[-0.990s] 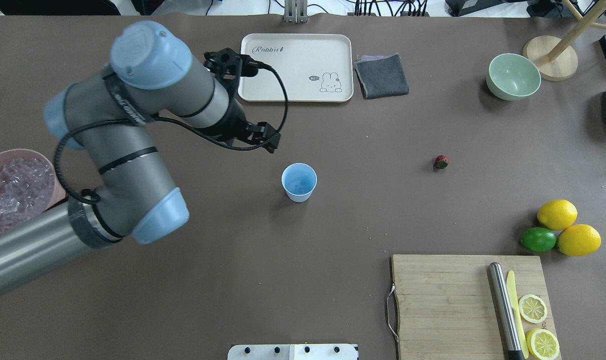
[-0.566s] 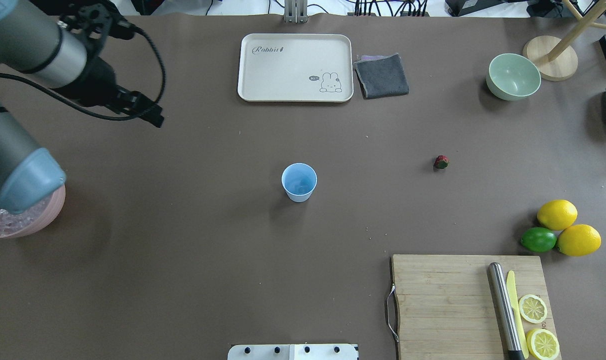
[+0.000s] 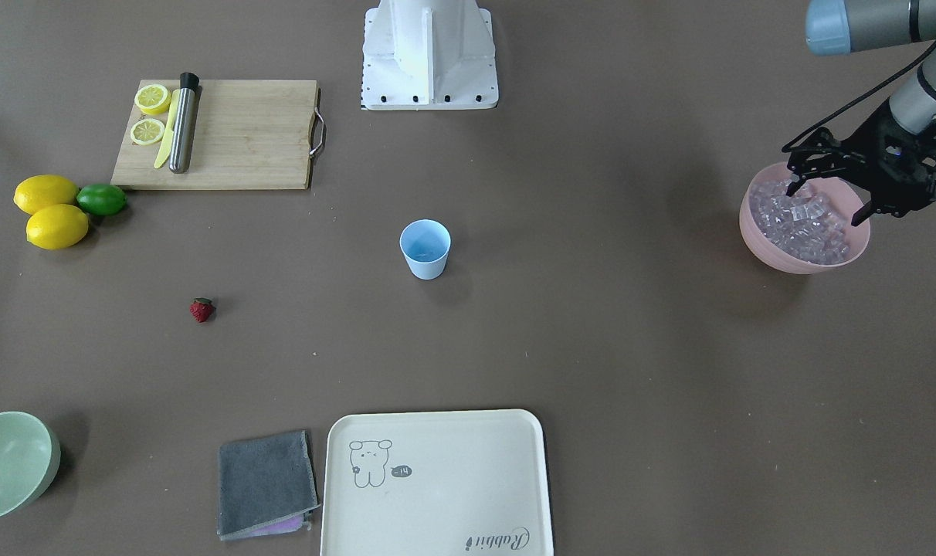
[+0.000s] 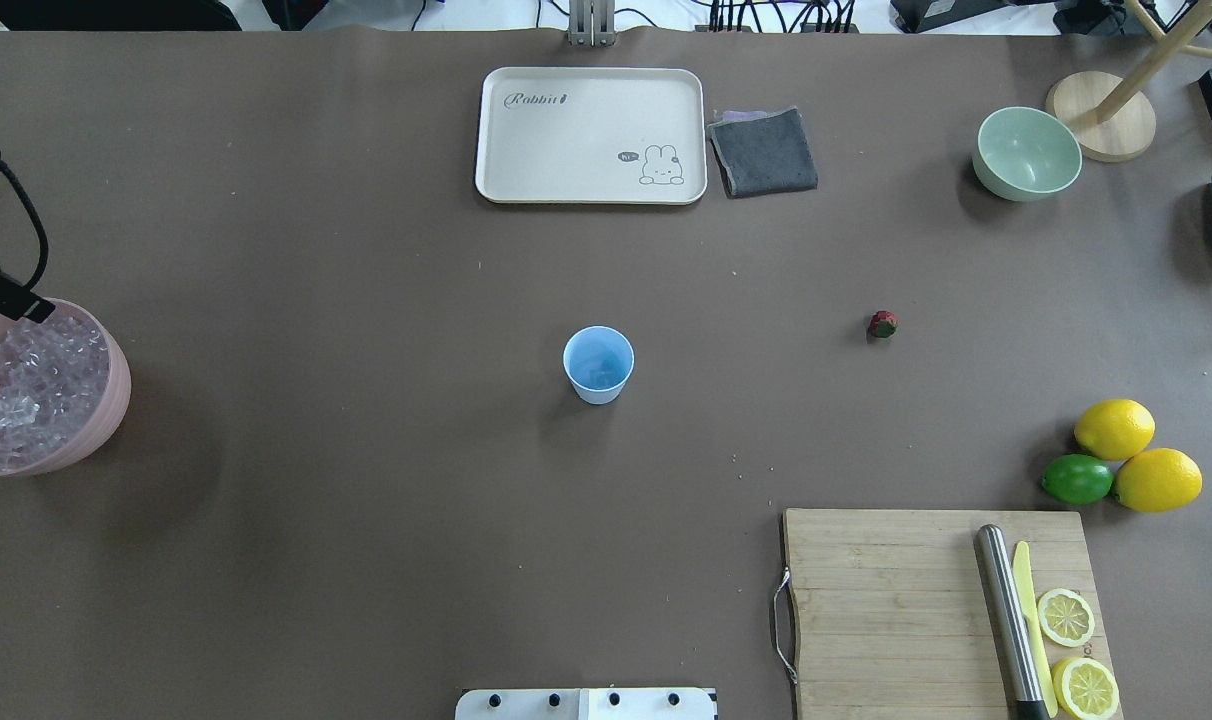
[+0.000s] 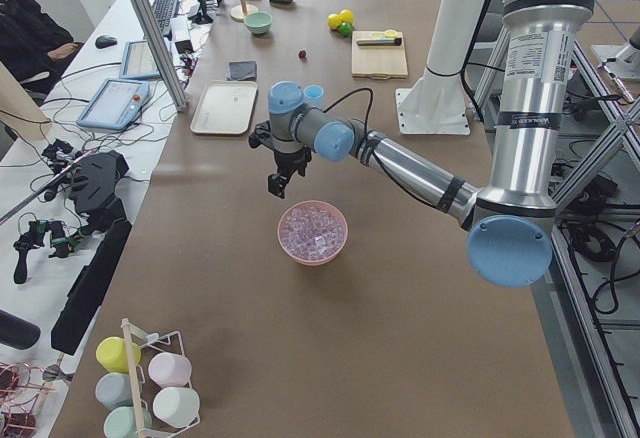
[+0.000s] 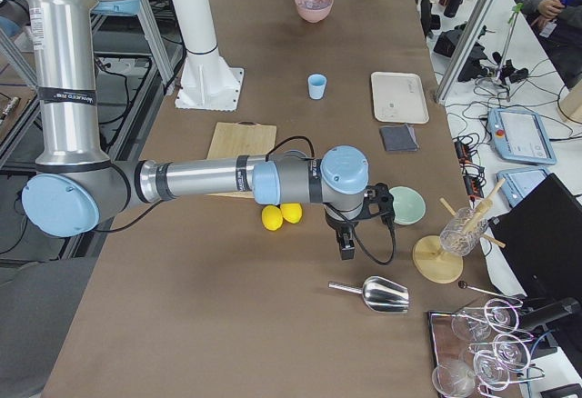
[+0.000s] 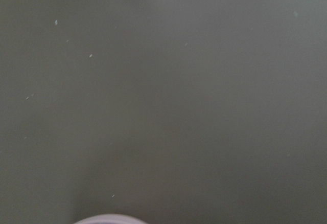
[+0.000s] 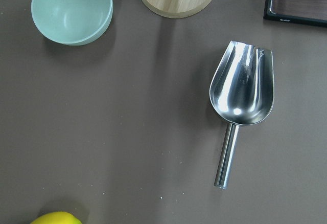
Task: Put ice and strawberries in cup
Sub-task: 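Move the left gripper back to the pink ice bowl, then lower the left gripper and grasp another ice cube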
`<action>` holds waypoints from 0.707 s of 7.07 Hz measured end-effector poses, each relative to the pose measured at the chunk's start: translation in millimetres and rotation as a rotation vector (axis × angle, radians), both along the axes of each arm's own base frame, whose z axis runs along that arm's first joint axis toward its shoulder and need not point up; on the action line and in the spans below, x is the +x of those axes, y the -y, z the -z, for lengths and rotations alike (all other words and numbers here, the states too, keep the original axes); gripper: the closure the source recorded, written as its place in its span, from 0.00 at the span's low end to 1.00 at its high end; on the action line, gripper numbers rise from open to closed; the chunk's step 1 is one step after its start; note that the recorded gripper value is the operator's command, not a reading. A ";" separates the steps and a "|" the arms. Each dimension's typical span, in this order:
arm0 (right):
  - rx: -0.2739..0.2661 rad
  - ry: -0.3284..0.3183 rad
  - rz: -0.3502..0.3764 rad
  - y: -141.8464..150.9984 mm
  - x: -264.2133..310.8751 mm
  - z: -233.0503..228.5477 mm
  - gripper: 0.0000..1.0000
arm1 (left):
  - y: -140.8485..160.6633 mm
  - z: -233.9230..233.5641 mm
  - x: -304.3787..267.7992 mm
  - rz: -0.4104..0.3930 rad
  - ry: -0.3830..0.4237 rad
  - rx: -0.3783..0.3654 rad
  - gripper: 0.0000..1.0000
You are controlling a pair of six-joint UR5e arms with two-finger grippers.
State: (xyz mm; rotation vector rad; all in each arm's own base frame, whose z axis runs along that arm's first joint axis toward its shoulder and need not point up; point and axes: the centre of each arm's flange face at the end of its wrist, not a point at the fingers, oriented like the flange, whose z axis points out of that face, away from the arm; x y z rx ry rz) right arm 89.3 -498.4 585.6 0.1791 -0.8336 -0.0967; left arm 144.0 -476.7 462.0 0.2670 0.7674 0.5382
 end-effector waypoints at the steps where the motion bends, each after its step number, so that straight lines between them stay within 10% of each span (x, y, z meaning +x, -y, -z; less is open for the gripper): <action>1: 0.002 -0.001 0.000 1.5 0.1 1.0 0.00 | -5.6 -36.8 -4.2 -0.010 0.008 -0.006 0.03; 5: 0.003 -0.001 0.003 3.4 -0.3 0.5 0.00 | -13.6 -91.6 0.8 -0.029 0.002 -0.031 0.03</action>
